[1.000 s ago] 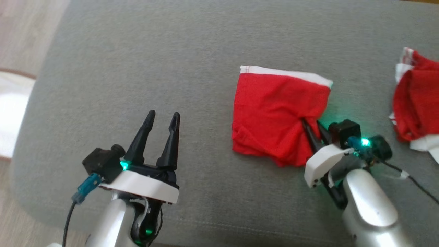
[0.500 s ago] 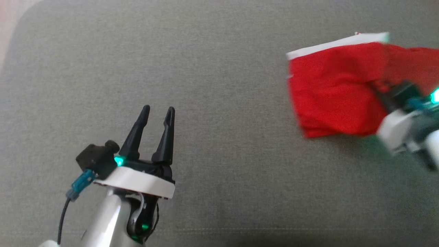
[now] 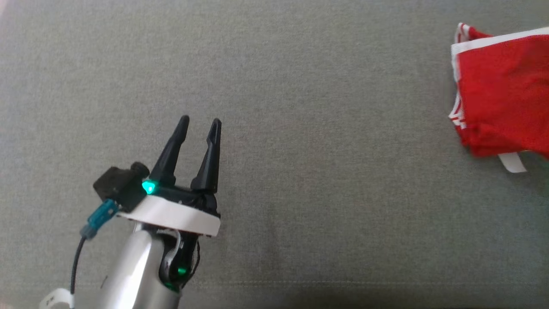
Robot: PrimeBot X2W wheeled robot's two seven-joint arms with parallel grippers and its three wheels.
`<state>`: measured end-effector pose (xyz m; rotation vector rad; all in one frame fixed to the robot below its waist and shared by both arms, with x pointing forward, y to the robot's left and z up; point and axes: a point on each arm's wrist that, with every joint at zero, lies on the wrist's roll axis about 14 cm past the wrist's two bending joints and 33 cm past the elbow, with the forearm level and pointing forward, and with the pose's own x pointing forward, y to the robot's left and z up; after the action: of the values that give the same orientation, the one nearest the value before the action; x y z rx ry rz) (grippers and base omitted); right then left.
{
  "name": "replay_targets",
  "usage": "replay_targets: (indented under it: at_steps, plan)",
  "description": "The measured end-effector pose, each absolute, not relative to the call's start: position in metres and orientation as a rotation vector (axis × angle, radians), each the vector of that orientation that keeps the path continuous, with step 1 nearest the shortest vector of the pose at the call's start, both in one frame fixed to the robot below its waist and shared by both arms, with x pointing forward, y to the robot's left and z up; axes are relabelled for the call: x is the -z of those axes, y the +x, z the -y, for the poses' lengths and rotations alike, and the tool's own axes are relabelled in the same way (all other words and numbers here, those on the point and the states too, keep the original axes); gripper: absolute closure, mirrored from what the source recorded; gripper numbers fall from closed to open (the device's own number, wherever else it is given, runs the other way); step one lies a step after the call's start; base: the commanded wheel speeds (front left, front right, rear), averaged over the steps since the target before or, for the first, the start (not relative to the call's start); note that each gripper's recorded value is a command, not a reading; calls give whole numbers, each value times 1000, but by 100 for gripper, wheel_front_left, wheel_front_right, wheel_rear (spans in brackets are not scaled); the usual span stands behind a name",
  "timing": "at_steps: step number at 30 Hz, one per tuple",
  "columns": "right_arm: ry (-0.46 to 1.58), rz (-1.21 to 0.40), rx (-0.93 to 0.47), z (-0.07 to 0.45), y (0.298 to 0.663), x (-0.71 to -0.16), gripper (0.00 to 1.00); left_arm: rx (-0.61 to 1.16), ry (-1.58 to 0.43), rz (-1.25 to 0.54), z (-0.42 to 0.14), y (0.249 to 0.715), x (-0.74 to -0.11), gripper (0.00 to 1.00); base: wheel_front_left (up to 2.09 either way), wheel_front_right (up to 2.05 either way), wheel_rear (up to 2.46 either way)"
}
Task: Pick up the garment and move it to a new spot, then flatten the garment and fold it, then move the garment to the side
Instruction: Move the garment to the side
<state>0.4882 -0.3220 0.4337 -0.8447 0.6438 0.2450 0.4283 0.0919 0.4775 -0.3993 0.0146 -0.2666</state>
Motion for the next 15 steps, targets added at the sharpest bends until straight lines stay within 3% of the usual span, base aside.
replay_targets:
  at_steps: [15]
  plan:
    - [-813, -776, -92, 355, 500, -413, 100, 242, -398, -38, -100, 433, -466, 0, 0, 0, 0]
